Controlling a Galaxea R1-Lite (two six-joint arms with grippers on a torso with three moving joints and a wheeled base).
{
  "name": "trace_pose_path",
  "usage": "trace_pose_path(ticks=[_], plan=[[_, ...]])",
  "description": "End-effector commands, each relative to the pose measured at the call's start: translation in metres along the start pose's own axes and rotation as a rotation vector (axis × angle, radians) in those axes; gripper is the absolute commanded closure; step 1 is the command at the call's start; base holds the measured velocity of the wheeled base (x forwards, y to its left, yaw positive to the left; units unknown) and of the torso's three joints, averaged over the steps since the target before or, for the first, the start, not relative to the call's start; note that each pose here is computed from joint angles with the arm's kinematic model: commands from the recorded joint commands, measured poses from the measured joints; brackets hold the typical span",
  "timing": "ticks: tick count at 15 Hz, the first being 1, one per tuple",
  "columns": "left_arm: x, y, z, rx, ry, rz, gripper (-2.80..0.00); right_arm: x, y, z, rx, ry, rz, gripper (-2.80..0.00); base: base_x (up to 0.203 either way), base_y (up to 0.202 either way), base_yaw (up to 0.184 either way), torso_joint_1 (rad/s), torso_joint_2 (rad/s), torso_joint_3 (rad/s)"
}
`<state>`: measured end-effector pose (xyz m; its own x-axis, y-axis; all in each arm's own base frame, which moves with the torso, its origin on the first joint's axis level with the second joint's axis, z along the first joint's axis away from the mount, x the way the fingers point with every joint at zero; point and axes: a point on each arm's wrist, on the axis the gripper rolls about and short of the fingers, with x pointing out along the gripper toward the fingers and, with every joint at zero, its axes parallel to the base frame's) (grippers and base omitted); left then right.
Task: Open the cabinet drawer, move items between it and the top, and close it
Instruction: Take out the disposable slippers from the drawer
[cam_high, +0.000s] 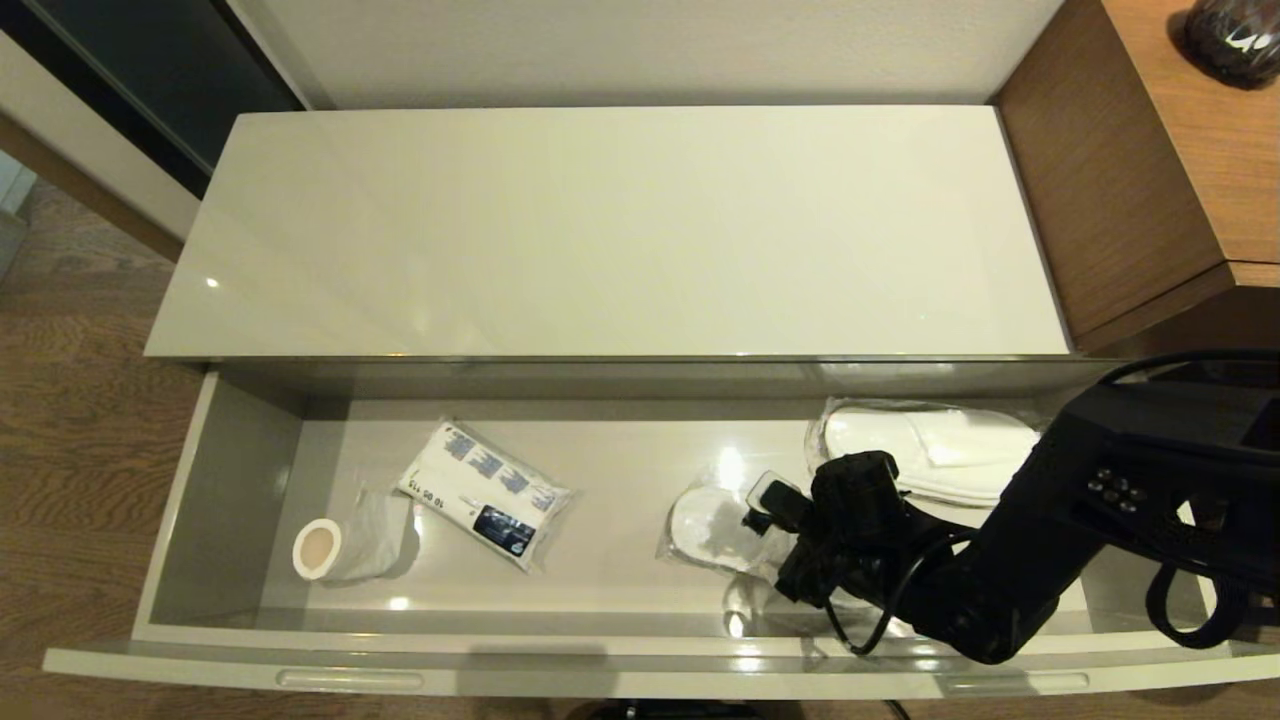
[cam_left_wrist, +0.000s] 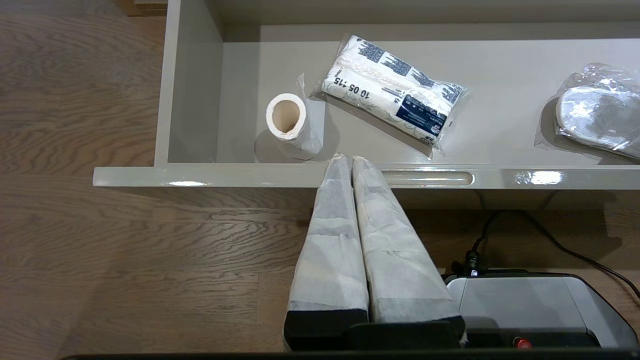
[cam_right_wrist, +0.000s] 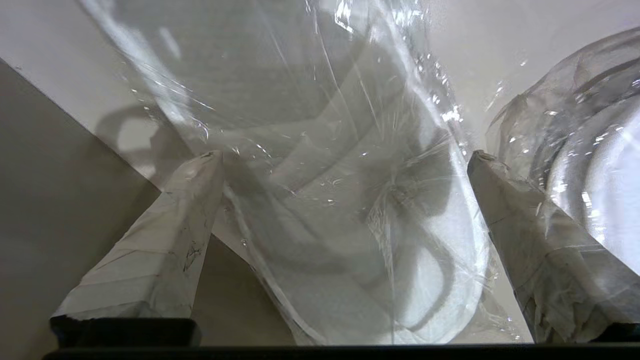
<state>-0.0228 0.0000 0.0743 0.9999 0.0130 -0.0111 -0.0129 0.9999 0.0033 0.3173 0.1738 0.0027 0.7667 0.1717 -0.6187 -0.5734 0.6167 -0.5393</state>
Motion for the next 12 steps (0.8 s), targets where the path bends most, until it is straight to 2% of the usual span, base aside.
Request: trace_pose_path(ticks=[1,6,8,10,12], plan=[[0.000,0.000,0.000,0.000,0.001,0.001,0.00,0.005,0.002,-0.003,-0.002,0.008,-0.001,-2.80,0.000,0.000,0.000,0.000,0.00,0.000],[0.000,0.000,0.000,0.000,0.001,0.002,0.00,0.017,0.010,-0.010,0.000,0.001,-0.043,-2.80,0.000,0.000,0.000,0.000,0.00,0.000],[0.000,0.000,0.000,0.000,0.001,0.001,0.00,0.014,0.013,-0.007,-0.008,-0.001,-0.055,-2.80,0.000,0.000,0.000,0.000,0.00,0.000],[0.000,0.000,0.000,0.000,0.001,0.002,0.00,0.010,0.027,-0.001,-0.030,-0.023,-0.069,-2.80,0.000,0.000,0.000,0.000,0.00,0.000],[0.000,0.000,0.000,0.000,0.001,0.001,0.00,0.011,0.028,-0.001,-0.030,-0.027,-0.071,-2.80,0.000,0.000,0.000,0.000,0.00,0.000]])
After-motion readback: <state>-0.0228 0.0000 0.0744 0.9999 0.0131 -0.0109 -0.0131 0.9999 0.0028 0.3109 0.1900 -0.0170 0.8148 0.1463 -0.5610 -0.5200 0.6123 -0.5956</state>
